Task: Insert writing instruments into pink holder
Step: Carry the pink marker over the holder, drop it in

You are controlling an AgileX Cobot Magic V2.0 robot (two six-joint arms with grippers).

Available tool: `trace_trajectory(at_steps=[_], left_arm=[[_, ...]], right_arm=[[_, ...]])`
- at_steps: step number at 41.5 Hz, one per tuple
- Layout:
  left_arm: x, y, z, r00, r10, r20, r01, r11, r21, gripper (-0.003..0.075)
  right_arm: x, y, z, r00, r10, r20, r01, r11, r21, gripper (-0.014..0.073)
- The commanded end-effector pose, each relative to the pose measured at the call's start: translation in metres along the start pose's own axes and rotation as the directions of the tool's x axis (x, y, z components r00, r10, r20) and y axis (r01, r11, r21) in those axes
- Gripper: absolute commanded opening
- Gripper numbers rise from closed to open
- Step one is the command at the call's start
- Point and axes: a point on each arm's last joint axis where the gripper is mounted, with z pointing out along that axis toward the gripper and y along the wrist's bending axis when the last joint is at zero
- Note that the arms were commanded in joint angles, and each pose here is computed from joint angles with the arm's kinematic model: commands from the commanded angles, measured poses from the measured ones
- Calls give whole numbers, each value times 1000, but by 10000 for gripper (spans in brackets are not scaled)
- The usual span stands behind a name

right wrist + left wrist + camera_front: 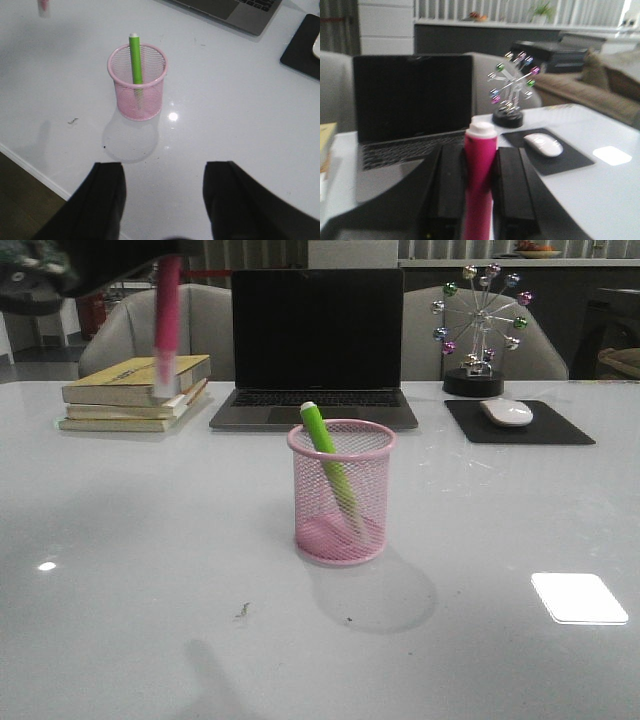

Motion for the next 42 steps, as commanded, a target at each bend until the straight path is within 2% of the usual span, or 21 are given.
trace_trajectory(at_steps=[1,11,29,33,38,42], left_arm=[[-23,-27,7,974,-54,219,33,995,99,91],[-2,-69,34,969,-75,236,22,975,222,91],[43,-75,56,980,-60,188,16,974,227,101],[48,-75,57,988,-50,145,16,974,224,190],[50,-75,57,992,-43,121,15,975,222,366],[49,-75,57,995,-31,95,9,975,220,439]], right_arm=[[-13,-1,-5,995,-15,94,14,1000,12,467],[-13,-1,-5,995,-15,94,14,1000,12,467],[-13,-1,-5,995,-15,94,14,1000,12,467],[-13,-1,-5,995,-15,94,14,1000,12,467],[-13,-1,-5,995,-15,94,14,1000,12,467],[-13,-1,-5,995,-15,94,14,1000,12,467]])
